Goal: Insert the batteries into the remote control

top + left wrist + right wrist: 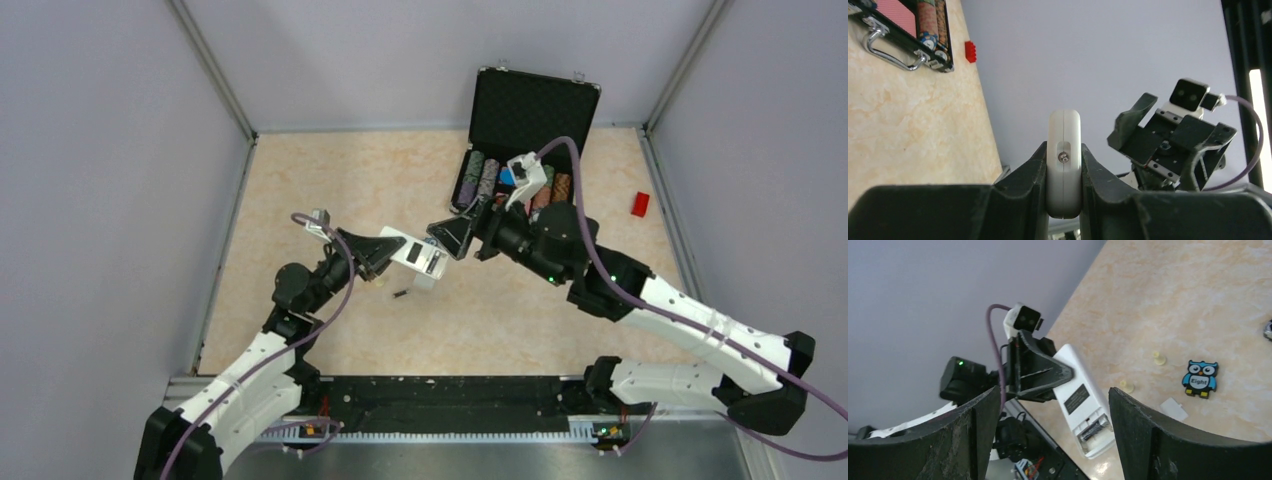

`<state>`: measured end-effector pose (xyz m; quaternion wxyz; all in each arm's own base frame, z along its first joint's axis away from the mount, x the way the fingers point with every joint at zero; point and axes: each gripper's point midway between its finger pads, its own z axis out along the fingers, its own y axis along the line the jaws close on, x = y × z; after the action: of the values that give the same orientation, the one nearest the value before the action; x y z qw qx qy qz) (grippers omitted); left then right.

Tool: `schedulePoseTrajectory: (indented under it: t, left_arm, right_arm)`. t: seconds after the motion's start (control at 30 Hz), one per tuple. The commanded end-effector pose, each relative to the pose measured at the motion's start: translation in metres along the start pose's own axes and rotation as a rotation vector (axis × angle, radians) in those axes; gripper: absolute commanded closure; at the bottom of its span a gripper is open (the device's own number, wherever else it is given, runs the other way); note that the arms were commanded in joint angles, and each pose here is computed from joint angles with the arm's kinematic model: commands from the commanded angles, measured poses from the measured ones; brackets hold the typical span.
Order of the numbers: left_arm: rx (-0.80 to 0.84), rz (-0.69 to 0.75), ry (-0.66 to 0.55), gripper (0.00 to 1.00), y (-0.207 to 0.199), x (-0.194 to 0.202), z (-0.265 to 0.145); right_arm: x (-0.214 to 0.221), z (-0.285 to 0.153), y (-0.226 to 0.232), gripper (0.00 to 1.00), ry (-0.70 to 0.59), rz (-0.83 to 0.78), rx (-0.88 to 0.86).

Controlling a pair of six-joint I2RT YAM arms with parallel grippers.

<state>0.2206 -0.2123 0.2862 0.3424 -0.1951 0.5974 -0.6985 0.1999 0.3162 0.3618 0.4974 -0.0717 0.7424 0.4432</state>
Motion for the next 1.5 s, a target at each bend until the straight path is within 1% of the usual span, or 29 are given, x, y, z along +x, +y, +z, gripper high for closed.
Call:
schedulePoseTrajectory:
  t: [0.0, 0.1, 0.17, 0.33, 0.47, 0.63, 0.73, 0.8, 0.9, 0.97, 1.0, 1.03, 1.13, 1.23, 1.3, 1.47]
  left_arm:
    - [0.187, 0.205, 0.146, 1.0, -0.059, 0.02, 0.002]
    - [0.182, 0.257, 0.185, 1.0, -0.065, 0.024, 0.003]
    - [0.188, 0.29, 0.22, 1.0, -0.069, 0.029, 0.003]
    - [0.195, 0.357, 0.321, 1.0, -0.074, 0.042, -0.001]
    - [0.21, 0.393, 0.365, 1.0, -0.081, 0.047, -0.004]
    - [0.199, 0.409, 0.387, 1.0, -0.081, 0.049, -0.003]
    - [0.197, 0.415, 0.384, 1.0, -0.08, 0.048, -0.003]
    - [0.163, 0.422, 0.36, 1.0, -0.075, 0.045, -0.001]
    - [-0.004, 0.438, 0.266, 1.0, -0.049, 0.026, 0.004]
    - [-0.17, 0.45, 0.174, 1.0, -0.023, 0.007, 0.002]
    - [-0.277, 0.457, 0.098, 1.0, -0.007, -0.009, 0.0]
    - [-0.38, 0.457, 0.049, 1.0, 0.009, -0.021, -0.007]
    - [-0.604, 0.481, -0.076, 1.0, 0.036, -0.048, -0.029]
    - [-0.734, 0.516, -0.215, 1.0, 0.042, -0.074, -0.052]
    - [-0.811, 0.532, -0.303, 1.0, 0.043, -0.087, -0.072]
    - [-0.926, 0.565, -0.524, 1.0, 0.025, -0.116, -0.118]
  right_arm:
    - [0.007, -0.023, 0.016, 0.24, 0.068, 0.078, -0.096]
    - [0.019, -0.033, 0.018, 0.27, 0.129, 0.082, -0.12]
    - [0.03, -0.038, 0.01, 0.29, 0.172, 0.058, -0.097]
    - [0.042, -0.046, -0.002, 0.32, 0.216, -0.039, -0.087]
    - [0.045, -0.049, 0.007, 0.36, 0.254, -0.066, -0.139]
    - [0.058, -0.047, 0.015, 0.47, 0.324, -0.065, -0.188]
    - [0.06, -0.045, 0.013, 0.48, 0.327, -0.063, -0.176]
    - [0.056, -0.043, 0.01, 0.48, 0.305, -0.043, -0.149]
    - [0.049, -0.039, 0.001, 0.44, 0.263, -0.005, -0.081]
    - [0.048, -0.034, -0.012, 0.43, 0.233, 0.02, -0.008]
    - [0.05, -0.031, -0.019, 0.43, 0.227, 0.032, 0.028]
    - [0.053, -0.027, -0.026, 0.43, 0.225, 0.044, 0.066]
    - [0.075, -0.009, -0.053, 0.43, 0.264, 0.052, 0.198]
    - [0.103, 0.011, -0.078, 0.45, 0.321, -0.002, 0.289]
    - [0.121, 0.029, -0.085, 0.47, 0.372, -0.09, 0.276]
    - [0.173, 0.069, -0.071, 0.48, 0.569, -0.421, -0.001]
